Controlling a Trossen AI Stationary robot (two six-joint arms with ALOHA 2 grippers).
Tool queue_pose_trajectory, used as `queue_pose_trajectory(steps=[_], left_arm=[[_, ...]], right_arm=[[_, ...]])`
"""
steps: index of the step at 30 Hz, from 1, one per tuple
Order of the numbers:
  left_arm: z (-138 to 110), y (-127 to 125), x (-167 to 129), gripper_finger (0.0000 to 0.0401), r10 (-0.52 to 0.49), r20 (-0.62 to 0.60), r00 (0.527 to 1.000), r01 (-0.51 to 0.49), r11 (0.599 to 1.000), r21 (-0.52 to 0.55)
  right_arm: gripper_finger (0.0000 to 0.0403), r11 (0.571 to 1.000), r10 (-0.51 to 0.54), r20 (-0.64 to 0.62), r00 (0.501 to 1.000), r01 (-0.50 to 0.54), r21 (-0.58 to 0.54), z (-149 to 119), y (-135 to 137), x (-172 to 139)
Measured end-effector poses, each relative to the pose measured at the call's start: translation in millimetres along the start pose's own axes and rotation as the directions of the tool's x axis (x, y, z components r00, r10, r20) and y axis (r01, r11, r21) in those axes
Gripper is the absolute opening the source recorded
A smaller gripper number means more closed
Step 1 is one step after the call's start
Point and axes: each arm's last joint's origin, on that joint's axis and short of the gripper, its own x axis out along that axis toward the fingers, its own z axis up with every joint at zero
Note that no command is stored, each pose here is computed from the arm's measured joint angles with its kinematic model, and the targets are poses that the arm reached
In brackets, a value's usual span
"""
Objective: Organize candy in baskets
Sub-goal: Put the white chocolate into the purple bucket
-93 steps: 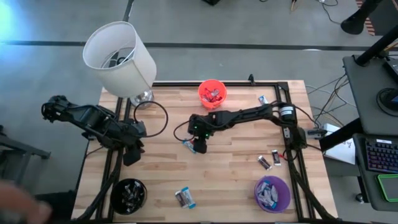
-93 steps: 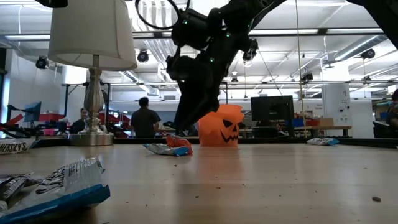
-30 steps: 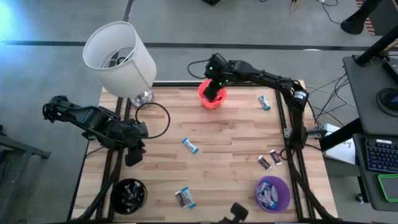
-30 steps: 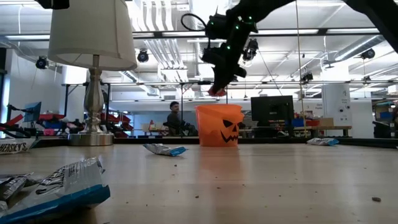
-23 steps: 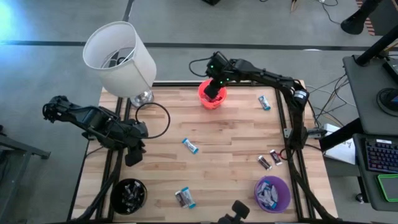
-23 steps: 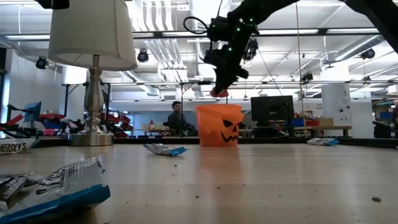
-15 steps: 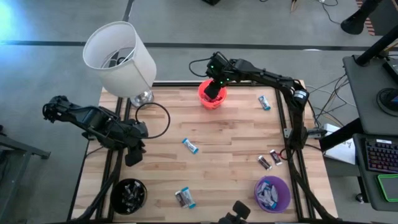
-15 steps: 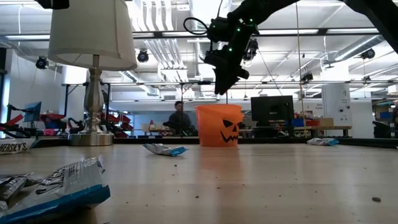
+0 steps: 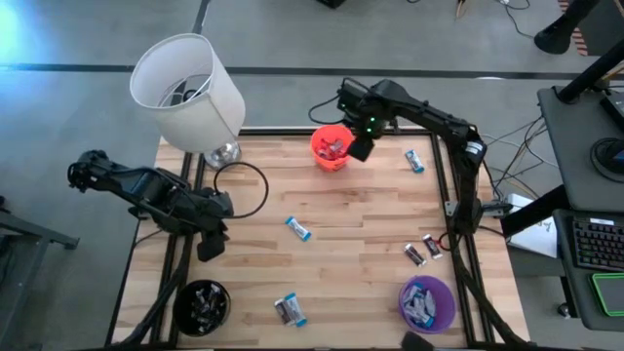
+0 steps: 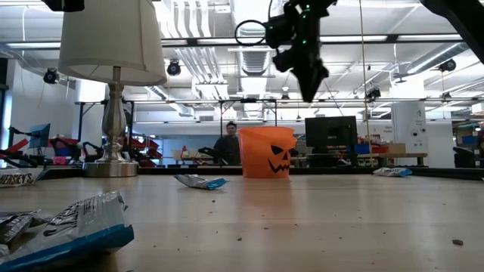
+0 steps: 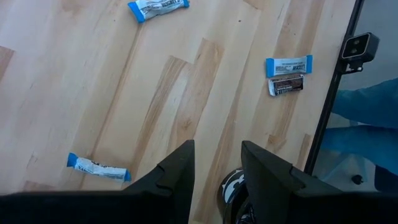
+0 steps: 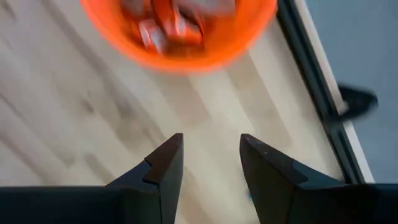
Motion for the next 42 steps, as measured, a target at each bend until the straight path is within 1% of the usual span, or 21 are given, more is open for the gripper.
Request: queue_pose_trajectory(steps=[2,5,8,10,12,18,22,25,27,32,34,36,37,39,42], left_arm=[[1.1,-1.2,2.4,0.0113,0.007,-0.007,1.0,-0.007,1.0,0.0],[3.1,-3.3,7.0,0.0113,0.02,-0.02,1.0,-0.02,1.0,0.001],[5.3,-6.0,12.5,0.0113,0.034,-0.036,0.999,-0.033,0.999,0.02],[7.0,-7.8,16.8,0.0113,0.046,-0.049,0.998,-0.043,0.998,0.056],[8.3,-10.0,21.2,0.0113,0.057,-0.061,0.997,-0.05,0.994,0.102],[12.1,-14.2,30.5,0.0113,0.076,-0.082,0.994,-0.057,0.975,0.214],[20.4,-22.9,37.9,0.0113,0.029,-0.035,0.999,-0.019,0.965,0.262],[28.5,-31.7,44.7,0.0113,-0.019,0.014,1.0,0.013,0.939,0.342],[33.1,-36.2,48.9,0.0113,-0.04,0.039,0.998,0.02,0.909,0.417],[37.2,-41.0,59.7,0.0113,-0.028,0.031,0.999,0.005,0.816,0.578],[38.9,-43.2,66.2,0.0113,-0.017,0.02,1.0,0.001,0.781,0.625],[41.7,-46.4,74.8,0.0113,-0.008,0.011,1.0,-0.001,0.754,0.657],[42.8,-47.8,80.0,0.0114,0.001,0.002,1.0,-0.002,0.744,0.668],[44.9,-50.4,91.1,0.0116,0.022,-0.022,1.0,-0.001,0.741,0.672],[48.5,-54.2,105.1,0.0128,0.064,-0.091,0.994,0.011,0.757,0.653]], right_arm=[[0.0146,1.0,0.0,-0.045,0.999,0.0,0.006,-7.7,-3.9,-6.8],[0.0142,0.998,0.008,-0.006,1.0,-0.008,0.069,-14.7,-7.1,-18.1],[0.0136,0.986,0.103,0.021,0.994,-0.105,0.132,-24.9,-4.2,-30.8],[0.0133,0.971,0.171,0.041,0.984,-0.176,0.161,-29.8,0.1,-37.1],[0.013,0.96,0.21,0.051,0.976,-0.216,0.177,-32.8,8.1,-41.2],[0.0125,0.966,0.229,0.067,0.971,-0.235,0.106,-40.4,38.5,-52.7],[0.0125,0.969,0.236,0.064,0.97,-0.24,0.067,-41.4,51.3,-53.6],[0.0125,0.968,0.237,0.064,0.969,-0.241,0.067,-40.7,54.5,-52.9],[0.0125,0.967,0.237,0.063,0.97,-0.242,0.083,-39.6,54.5,-51.7],[0.0125,0.958,0.237,0.077,0.968,-0.247,0.149,-38.0,54.4,-51.5],[0.0125,0.955,0.238,0.078,0.968,-0.247,0.161,-38.0,54.8,-51.6],[0.0125,0.952,0.238,0.077,0.968,-0.248,0.177,-38.1,55.1,-51.6],[0.0125,0.951,0.237,0.078,0.968,-0.248,0.184,-38.2,55.2,-51.7],[0.0125,0.948,0.237,0.078,0.968,-0.249,0.2,-38.2,55.3,-51.7],[0.0125,0.948,0.238,0.078,0.968,-0.249,0.199,-39.1,56.4,-52.6]])
